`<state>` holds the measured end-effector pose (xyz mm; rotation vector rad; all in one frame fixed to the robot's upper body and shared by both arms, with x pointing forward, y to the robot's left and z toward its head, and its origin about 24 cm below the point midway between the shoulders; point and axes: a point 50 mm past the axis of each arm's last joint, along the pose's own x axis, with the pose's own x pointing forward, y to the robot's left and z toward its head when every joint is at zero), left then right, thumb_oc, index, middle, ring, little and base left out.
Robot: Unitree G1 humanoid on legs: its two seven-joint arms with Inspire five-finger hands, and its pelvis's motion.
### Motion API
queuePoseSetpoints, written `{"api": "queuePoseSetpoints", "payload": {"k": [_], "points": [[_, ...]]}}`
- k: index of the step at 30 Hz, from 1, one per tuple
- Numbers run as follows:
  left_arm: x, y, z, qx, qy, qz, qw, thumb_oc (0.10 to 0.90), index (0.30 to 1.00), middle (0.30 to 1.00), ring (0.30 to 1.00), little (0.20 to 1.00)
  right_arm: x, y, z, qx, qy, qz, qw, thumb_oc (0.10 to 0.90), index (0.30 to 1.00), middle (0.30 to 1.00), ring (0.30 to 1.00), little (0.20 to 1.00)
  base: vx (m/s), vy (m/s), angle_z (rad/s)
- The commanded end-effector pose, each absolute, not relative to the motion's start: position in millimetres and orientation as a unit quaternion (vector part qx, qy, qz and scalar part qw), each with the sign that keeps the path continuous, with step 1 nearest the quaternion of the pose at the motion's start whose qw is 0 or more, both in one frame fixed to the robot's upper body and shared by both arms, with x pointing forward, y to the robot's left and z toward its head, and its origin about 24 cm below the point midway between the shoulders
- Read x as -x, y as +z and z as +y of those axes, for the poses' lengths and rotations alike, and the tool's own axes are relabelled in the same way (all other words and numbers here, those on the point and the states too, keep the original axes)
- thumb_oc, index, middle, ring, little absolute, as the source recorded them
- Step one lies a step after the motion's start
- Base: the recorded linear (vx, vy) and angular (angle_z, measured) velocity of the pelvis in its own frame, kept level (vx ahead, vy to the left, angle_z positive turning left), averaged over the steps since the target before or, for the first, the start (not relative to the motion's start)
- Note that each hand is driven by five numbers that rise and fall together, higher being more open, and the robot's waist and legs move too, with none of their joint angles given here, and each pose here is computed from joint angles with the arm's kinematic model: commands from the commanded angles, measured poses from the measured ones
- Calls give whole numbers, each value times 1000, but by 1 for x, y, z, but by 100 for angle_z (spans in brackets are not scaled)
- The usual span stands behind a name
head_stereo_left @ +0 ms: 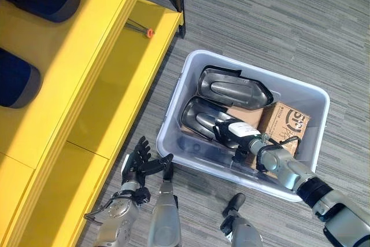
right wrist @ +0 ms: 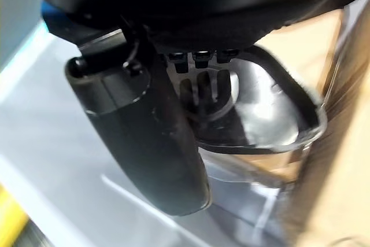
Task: Move parts from the plastic box to the shelf.
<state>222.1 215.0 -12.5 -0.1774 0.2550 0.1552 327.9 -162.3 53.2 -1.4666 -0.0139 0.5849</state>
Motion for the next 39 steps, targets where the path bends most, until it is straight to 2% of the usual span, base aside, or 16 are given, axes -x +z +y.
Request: {"api": "queuePoseSetpoints", "payload": {"k": [1,3,4,6,7,12,17,23,32,35,36,37,39], "points": [[-229,24,227,76,65,30,995,900,1000,1000,1000,1000,-344,100,-151,710,256,-97,648,900,1000,1000,1000,1000,0,0,0],[-229,25,228,75,64,29,995,900,1000,1000,1000,1000,-346,103,-156,738,256,-96,617,900,1000,1000,1000,1000,0,0,0],[-229,25,228,75,64,29,995,900,1000,1000,1000,1000,-346,103,-156,738,256,-96,617,900,1000,1000,1000,1000,0,0,0],[-229,26,229,75,62,28,995,900,1000,1000,1000,1000,-348,105,-162,774,252,-97,573,900,1000,1000,1000,1000,0,0,0],[-229,26,229,75,62,28,995,900,1000,1000,1000,1000,-349,105,-161,774,252,-97,573,900,1000,1000,1000,1000,0,0,0],[-230,27,228,73,59,26,995,900,1000,1000,1000,1000,-352,120,-165,819,240,-119,508,900,1000,1000,1000,1000,0,0,0],[-231,28,228,68,57,25,996,900,1000,1000,1000,1000,-354,132,-167,839,230,-133,474,900,1000,1000,1000,1000,0,0,0],[-231,29,227,68,52,25,996,900,1000,1000,1000,1000,-356,146,-174,852,208,-143,459,900,1000,1000,1000,1000,0,0,0],[-230,28,229,63,50,30,996,900,1000,1000,1000,1000,-361,171,-196,892,174,-133,395,900,1000,1000,1000,1000,0,0,0],[-229,28,229,64,51,29,996,900,1000,1000,1000,1000,-362,172,-201,891,166,-128,402,900,1000,1000,1000,1000,0,0,0],[-230,28,229,67,53,27,996,900,1000,1000,1000,1000,-361,172,-203,879,157,-126,433,900,1000,1000,1000,1000,0,0,0],[-230,28,229,67,53,28,996,900,1000,1000,1000,1000,-360,172,-203,878,157,-125,434,900,1000,1000,1000,1000,0,0,0],[-231,27,229,70,57,28,996,900,1000,1000,1000,1000,-359,172,-203,857,148,-127,476,900,1000,1000,1000,1000,0,0,0]]}}
